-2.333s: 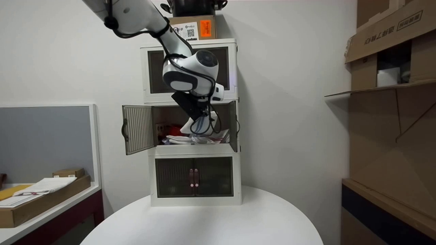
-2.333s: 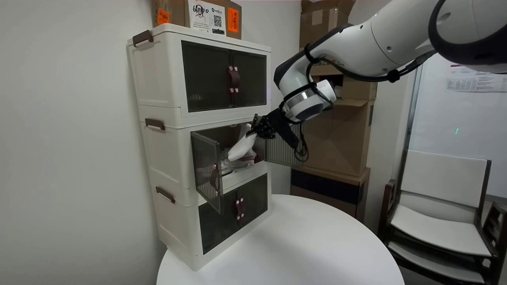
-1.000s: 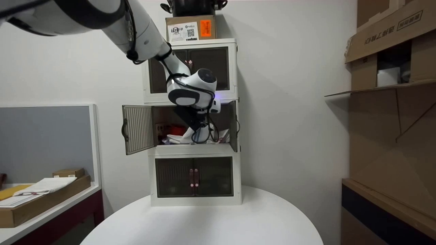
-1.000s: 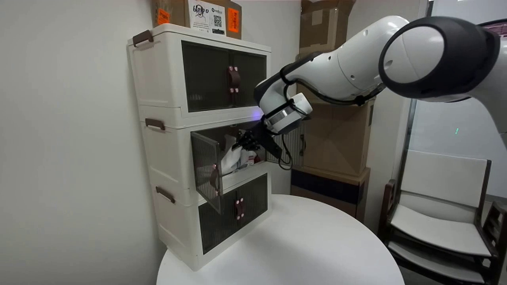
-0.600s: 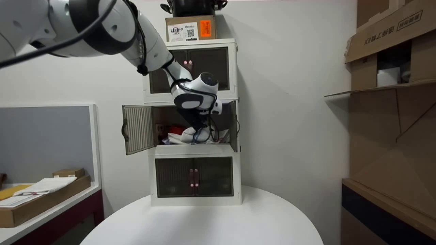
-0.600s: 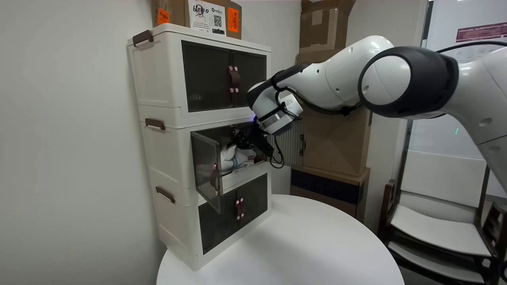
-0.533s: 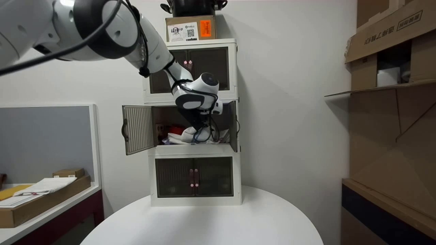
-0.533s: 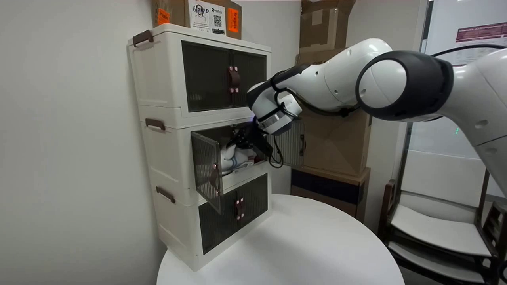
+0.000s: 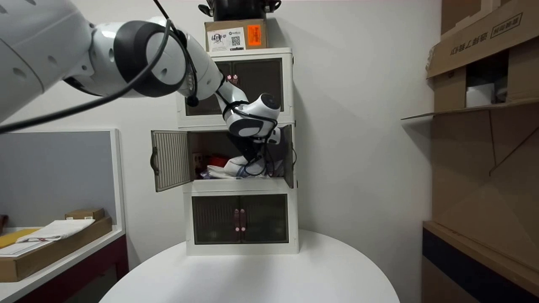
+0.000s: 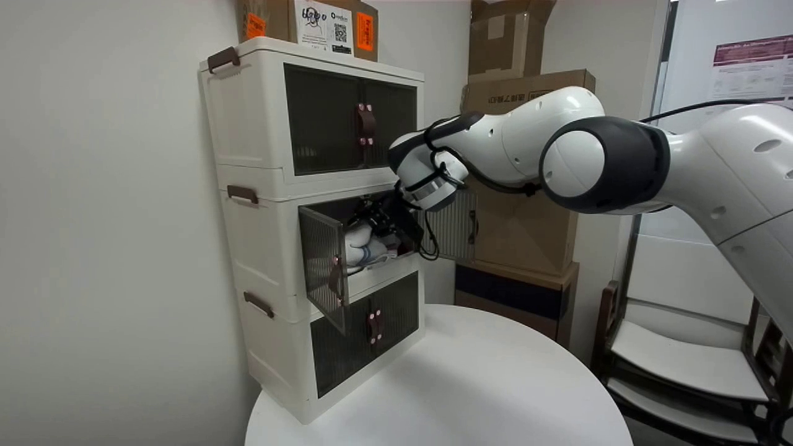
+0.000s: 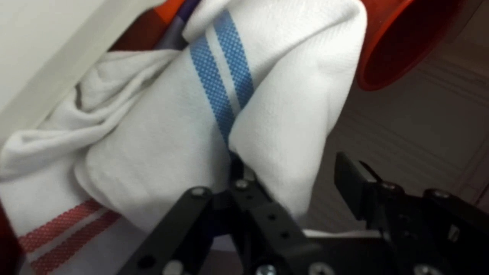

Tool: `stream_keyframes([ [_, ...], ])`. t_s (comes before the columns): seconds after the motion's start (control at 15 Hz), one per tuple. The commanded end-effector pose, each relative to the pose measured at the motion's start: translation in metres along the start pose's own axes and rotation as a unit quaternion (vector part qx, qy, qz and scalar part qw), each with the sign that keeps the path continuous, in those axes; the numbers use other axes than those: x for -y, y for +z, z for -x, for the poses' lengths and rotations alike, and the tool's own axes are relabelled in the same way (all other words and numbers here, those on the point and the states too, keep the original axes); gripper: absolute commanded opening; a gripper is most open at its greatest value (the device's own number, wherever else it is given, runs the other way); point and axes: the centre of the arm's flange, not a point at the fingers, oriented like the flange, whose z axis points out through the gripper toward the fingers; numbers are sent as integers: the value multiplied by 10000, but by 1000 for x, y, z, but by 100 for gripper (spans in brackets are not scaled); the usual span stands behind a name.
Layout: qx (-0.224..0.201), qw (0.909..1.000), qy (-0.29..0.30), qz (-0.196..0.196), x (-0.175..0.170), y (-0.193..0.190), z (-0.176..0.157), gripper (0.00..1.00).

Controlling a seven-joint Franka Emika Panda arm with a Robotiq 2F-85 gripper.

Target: Pick up the cloth and put it in the cabinet

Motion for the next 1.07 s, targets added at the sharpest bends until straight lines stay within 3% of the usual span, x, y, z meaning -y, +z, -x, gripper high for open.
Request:
stream_keyframes([
  [0.0, 201, 9996, -196, -90, 5, -9, -11, 88],
  [0.13, 290, 9992, -280, -22, 6, -18, -4, 99],
  [0.53, 260, 9971, -661, 256, 1, -52, 21, 100],
  [1.0, 343, 9894, -1333, 464, 10, -120, 40, 100],
])
